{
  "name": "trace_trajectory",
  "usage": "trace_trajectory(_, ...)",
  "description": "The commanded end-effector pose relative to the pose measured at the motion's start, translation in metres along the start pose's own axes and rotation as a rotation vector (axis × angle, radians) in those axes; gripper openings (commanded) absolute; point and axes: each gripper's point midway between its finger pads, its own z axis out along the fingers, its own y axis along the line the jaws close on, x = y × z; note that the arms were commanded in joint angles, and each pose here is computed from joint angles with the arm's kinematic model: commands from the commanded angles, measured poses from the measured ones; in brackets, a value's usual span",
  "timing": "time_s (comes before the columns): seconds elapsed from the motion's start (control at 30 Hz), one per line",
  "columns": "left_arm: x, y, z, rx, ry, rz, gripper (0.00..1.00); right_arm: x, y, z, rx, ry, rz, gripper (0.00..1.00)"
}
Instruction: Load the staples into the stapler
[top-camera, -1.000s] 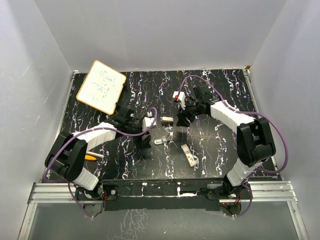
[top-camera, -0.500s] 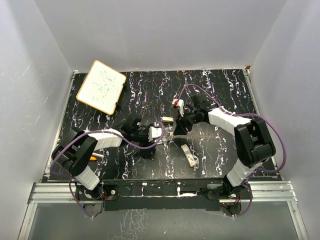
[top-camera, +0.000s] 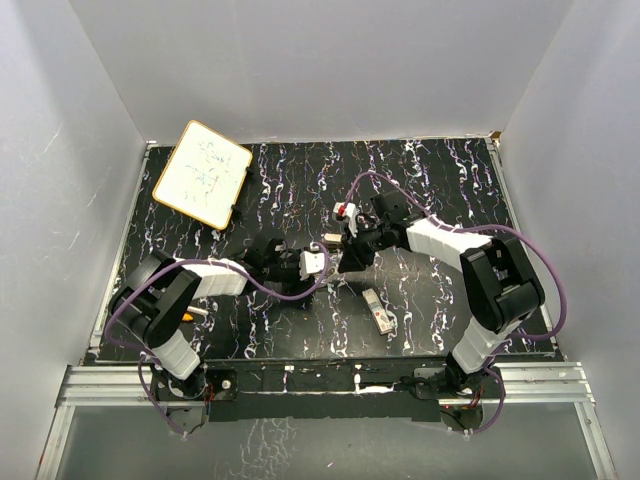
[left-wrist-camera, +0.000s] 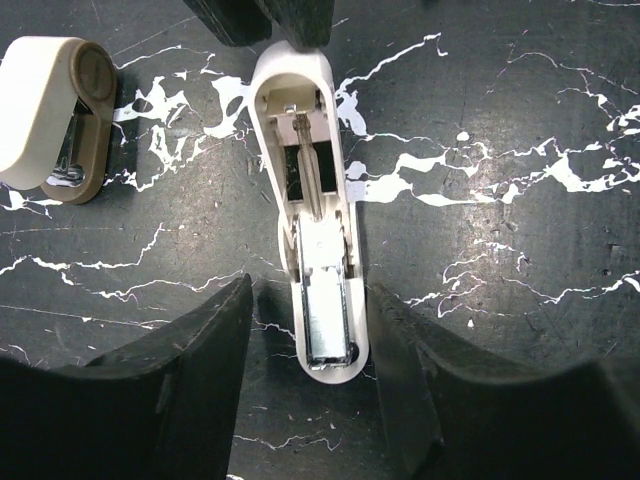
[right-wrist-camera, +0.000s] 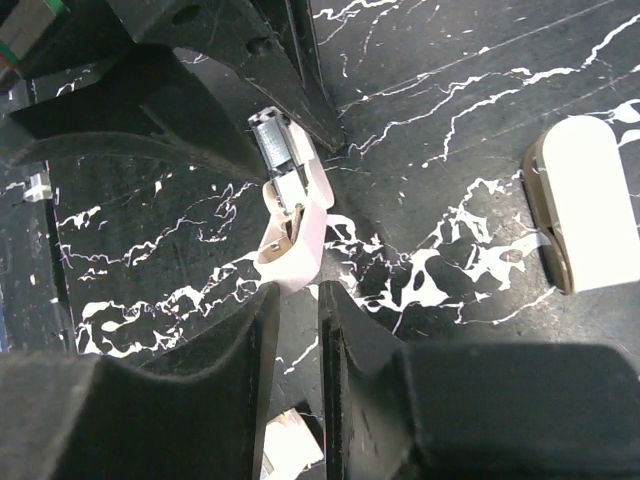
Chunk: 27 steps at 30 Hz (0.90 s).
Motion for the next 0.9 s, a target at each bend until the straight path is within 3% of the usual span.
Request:
trace_trajectory(0.0,0.010,-0.010,0.001,0.022,0.019,-0.010,0.42,-0.013,0.007,0.006,-0.035,-0.037,-0.038,0.24)
trace_trajectory(0.17,0.020,-0.017,0.004,0.040,0.040,-0.039,0.29,-0.021,0.013,0.007,-0.074,-0.055,-0.045,0.24)
trace_trajectory(0.3,0.023,-0.018,0.005,0.040,0.048,-0.060,0.26,-0.028,0.017,0.008,-0.099,-0.068,-0.049,0.23)
trace_trajectory(0.63,0.016,-0.004,0.010,-0.022,0.030,-0.110,0.29,-0.036,-0.002,-0.014,0.001,-0.083,-0.102,0.30)
trace_trajectory(0.87,0.011,0.004,0.018,-0.049,0.011,-0.127,0.29,-0.019,-0.004,-0.014,-0.001,-0.064,-0.106,0.30)
